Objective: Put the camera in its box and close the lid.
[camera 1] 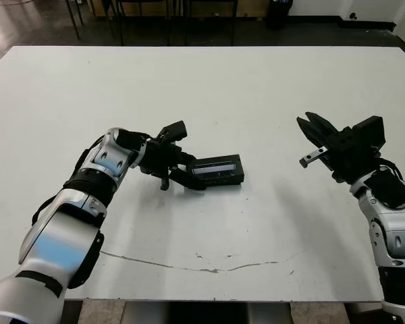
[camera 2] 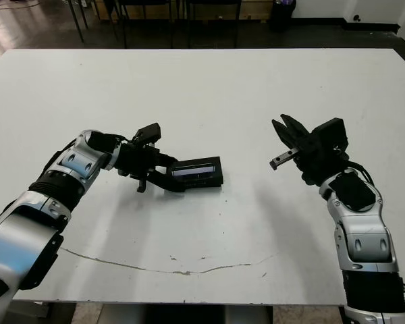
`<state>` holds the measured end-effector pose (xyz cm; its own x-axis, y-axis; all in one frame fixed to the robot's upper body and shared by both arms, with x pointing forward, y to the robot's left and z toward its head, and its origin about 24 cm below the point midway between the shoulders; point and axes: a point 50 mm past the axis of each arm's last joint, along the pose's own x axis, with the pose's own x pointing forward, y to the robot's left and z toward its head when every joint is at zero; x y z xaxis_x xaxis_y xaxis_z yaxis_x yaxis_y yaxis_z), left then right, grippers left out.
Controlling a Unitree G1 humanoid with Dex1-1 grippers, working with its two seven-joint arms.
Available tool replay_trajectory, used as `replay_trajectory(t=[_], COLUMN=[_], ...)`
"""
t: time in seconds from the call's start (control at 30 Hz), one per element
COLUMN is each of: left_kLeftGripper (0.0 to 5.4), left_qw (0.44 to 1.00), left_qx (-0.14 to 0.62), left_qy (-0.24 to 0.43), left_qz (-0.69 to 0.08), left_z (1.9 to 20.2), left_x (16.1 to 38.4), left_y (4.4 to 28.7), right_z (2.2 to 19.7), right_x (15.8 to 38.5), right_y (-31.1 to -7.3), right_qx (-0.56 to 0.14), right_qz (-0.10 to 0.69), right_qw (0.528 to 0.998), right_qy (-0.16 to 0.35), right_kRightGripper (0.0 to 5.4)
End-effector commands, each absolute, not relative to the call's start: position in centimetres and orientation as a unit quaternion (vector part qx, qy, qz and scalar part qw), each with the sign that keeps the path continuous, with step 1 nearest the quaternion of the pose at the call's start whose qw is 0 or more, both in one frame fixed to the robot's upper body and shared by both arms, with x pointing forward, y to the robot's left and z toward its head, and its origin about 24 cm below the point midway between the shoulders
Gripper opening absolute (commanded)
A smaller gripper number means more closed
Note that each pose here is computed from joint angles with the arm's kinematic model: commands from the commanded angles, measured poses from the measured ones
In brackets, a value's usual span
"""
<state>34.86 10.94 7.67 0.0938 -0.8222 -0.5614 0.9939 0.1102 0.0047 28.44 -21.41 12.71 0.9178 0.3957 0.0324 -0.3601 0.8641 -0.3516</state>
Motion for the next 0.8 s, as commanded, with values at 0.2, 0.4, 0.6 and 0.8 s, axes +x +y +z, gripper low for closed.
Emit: replay_trajectory(t=[0.2,0.4,0.6,0.8], left_kLeftGripper=[1.28,1.28,1.59,3.00], left_qw=[0.688,0.677,0.674,0.670], left_qx=[0.231,0.252,0.265,0.286], left_qy=[0.221,0.229,0.227,0.210], left_qz=[-0.652,-0.652,-0.651,-0.652], left_z=[6.9,7.2,7.5,7.8], left_x=[34.3,34.2,34.0,33.9], left_y=[8.2,8.6,9.4,11.1], right_z=[12.1,12.1,12.0,11.8], right_x=[28.2,28.1,28.1,28.2], right_y=[-21.5,-21.3,-21.1,-21.0], right_qx=[-0.167,-0.168,-0.163,-0.156], right_qz=[0.195,0.198,0.198,0.206], right_qw=[0.966,0.965,0.966,0.966], right_qy=[-0.033,-0.031,-0.029,-0.035], right_kRightGripper=[0.00,0.00,0.00,0.00])
